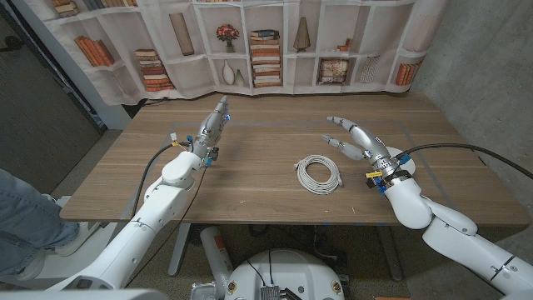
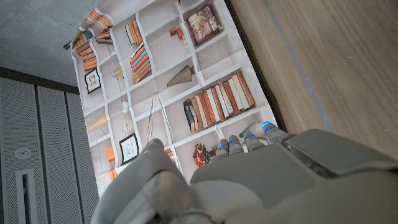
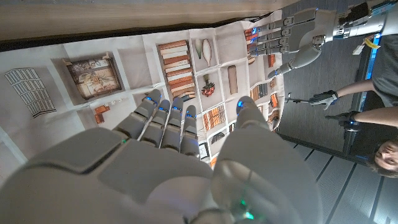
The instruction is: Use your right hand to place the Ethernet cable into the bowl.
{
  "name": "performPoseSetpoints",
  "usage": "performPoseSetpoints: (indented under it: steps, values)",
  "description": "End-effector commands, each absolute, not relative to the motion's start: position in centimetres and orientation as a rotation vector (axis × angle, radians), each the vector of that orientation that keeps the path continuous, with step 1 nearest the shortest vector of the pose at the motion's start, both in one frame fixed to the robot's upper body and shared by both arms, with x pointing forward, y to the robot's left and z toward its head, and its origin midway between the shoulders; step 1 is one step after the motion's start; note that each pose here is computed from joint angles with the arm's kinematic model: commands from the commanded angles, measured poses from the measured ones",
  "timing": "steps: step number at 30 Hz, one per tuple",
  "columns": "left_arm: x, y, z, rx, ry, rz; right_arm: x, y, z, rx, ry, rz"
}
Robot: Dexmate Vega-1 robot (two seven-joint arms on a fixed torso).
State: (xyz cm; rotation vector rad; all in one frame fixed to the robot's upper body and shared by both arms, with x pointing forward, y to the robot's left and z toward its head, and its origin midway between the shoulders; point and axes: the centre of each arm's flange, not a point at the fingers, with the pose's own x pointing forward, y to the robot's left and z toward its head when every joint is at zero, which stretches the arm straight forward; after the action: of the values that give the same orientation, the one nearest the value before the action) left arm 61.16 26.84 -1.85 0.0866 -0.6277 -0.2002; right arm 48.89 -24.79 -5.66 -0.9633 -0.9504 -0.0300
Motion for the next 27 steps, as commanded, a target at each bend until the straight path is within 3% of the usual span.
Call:
performPoseSetpoints:
  steps: [1,27]
  values:
    - [61.3,26.58,-1.81,0.09,-0.629,-0.206,49.02,-24.08,-5.74,-1.026,-0.953,-0.038]
    - [61.7,26.18,-1.92,0.094,-0.624,-0.223,49.76,-23.37,-6.32,-1.094,-0.896,-0.007]
